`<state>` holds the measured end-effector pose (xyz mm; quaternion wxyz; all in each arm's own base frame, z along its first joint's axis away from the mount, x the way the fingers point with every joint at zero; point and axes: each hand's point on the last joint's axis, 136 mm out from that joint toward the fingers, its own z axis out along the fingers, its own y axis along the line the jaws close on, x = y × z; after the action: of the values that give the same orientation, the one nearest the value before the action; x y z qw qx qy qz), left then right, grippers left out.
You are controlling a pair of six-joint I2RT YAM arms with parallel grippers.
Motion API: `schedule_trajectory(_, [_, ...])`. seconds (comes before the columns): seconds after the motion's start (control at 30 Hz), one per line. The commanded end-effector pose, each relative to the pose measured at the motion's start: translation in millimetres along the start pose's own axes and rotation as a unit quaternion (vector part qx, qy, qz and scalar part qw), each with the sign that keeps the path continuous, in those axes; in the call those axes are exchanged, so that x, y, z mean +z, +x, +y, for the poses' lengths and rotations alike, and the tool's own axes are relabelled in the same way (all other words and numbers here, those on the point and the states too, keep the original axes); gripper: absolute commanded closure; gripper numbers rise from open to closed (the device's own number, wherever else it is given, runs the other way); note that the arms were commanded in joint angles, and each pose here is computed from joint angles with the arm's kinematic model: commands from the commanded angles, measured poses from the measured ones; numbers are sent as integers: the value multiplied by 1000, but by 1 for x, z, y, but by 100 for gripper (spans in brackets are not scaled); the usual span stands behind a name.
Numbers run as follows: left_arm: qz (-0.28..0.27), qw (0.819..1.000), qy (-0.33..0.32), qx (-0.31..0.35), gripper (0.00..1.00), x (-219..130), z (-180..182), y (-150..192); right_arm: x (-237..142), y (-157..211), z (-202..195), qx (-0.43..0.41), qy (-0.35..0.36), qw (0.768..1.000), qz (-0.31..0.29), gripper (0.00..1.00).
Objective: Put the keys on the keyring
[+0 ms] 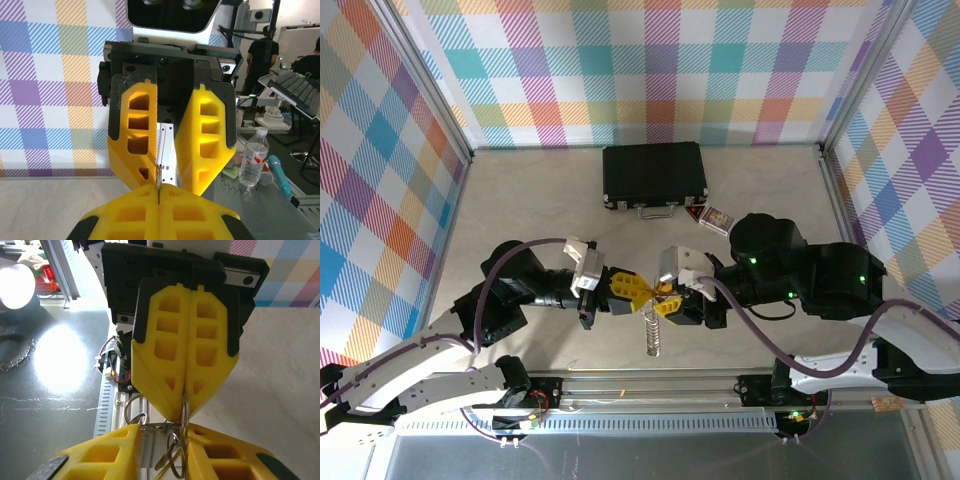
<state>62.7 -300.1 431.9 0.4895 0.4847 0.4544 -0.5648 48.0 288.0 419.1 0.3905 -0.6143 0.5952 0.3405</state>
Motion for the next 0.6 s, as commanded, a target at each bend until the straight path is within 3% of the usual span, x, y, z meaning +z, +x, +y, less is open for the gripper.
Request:
schedule_trajectory(0.0, [-65, 997, 35, 27, 100, -2, -15, -34, 2, -15, 3, -2, -7, 999, -45, 70])
schedule_trajectory(0.4, [-69, 996, 41, 24, 100, -4, -18, -32, -3, -23, -2, -2, 9, 997, -75, 69])
schedule_trajectory(0.57, [-69, 997, 40, 23, 100, -5, -19, -31, -13, -28, -7, -1, 32, 995, -98, 62])
